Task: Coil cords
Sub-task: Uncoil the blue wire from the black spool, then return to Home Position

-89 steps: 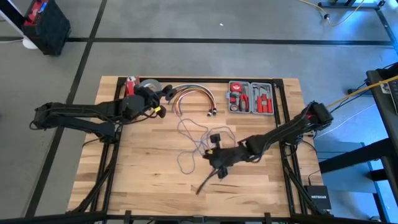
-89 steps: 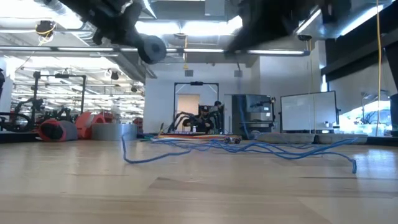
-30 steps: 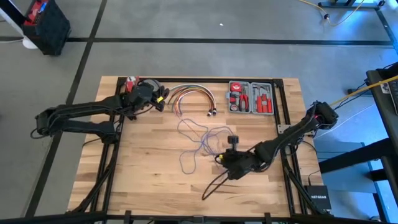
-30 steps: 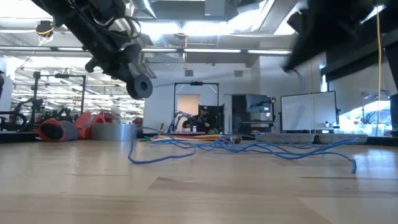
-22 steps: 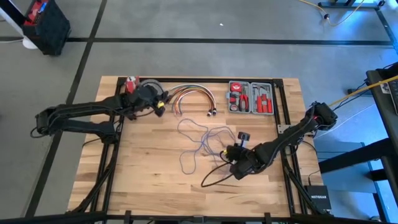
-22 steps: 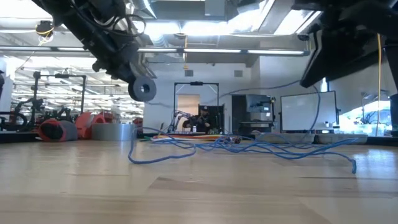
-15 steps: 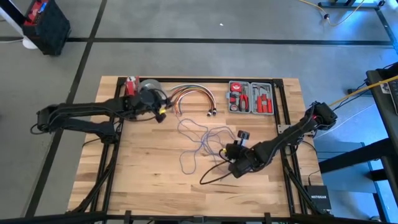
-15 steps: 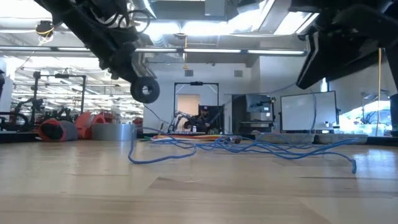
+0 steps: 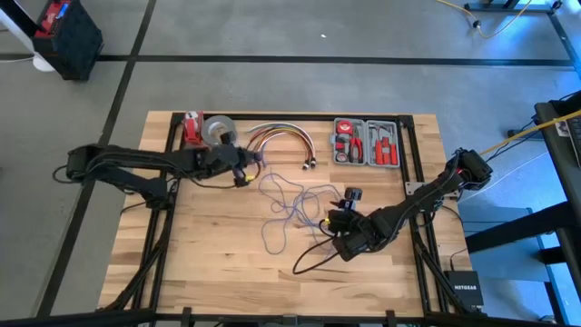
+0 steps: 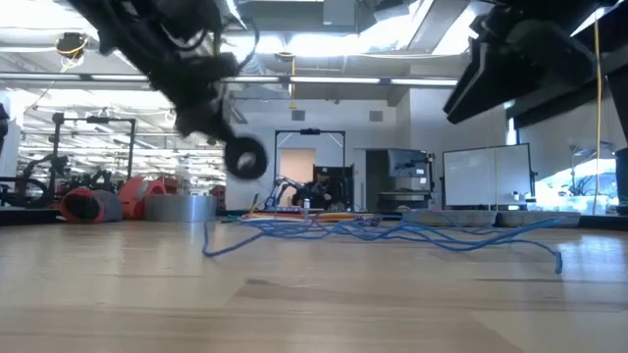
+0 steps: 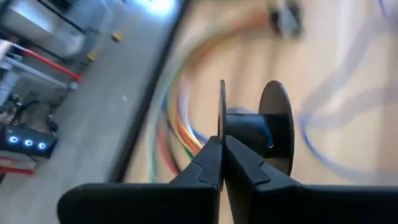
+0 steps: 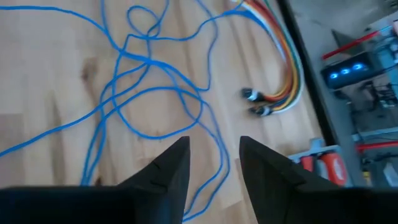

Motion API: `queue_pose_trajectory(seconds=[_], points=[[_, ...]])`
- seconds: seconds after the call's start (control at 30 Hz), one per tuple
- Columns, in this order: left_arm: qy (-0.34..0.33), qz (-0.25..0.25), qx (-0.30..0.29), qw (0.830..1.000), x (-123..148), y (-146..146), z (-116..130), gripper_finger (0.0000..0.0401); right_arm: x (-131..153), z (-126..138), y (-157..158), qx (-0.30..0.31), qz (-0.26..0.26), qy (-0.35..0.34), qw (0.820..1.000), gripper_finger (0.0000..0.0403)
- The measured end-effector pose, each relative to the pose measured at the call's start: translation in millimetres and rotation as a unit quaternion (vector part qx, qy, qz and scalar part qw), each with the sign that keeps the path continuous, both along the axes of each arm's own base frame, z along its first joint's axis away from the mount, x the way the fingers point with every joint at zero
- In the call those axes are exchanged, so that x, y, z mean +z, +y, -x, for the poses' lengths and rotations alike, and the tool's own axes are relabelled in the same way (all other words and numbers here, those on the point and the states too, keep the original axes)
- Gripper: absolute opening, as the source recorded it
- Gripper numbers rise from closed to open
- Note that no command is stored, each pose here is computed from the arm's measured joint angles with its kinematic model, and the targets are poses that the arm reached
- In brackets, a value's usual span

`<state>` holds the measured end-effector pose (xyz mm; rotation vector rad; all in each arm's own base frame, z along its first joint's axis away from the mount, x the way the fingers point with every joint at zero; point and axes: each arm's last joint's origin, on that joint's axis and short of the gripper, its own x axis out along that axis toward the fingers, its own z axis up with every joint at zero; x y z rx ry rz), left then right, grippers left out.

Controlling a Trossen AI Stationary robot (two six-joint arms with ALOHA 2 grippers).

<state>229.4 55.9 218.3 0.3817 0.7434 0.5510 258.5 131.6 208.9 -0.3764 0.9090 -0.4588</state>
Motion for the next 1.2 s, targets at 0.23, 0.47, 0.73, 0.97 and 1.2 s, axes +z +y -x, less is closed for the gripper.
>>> queue_pose_trajectory(seconds=[0.23, 0.47, 0.73, 0.97, 1.2], points=[[0.137, -0.049, 0.031, 0.989, -40, -43, -3, 0.0001, 1, 0, 0, -0.005, 0.008, -0.009, 1.0, 0.0143], [0.152, -0.107, 0.024, 0.982, -67, -91, -2, 0.0001, -1, 0, 2, 0.002, -0.044, 0.009, 0.999, 0.0143], [0.144, -0.075, 0.031, 0.986, -77, -104, 2, 0.0014, -3, 0, 5, 0.003, -0.102, 0.025, 0.995, 0.0143], [0.158, -0.026, 0.021, 0.987, -62, -113, -3, 0.0098, -4, 0, 6, 0.009, -0.124, 0.035, 0.992, 0.0143], [0.172, -0.003, 0.012, 0.985, -28, -130, -10, 0.0134, -4, 0, 6, 0.017, -0.121, 0.041, 0.992, 0.0143]])
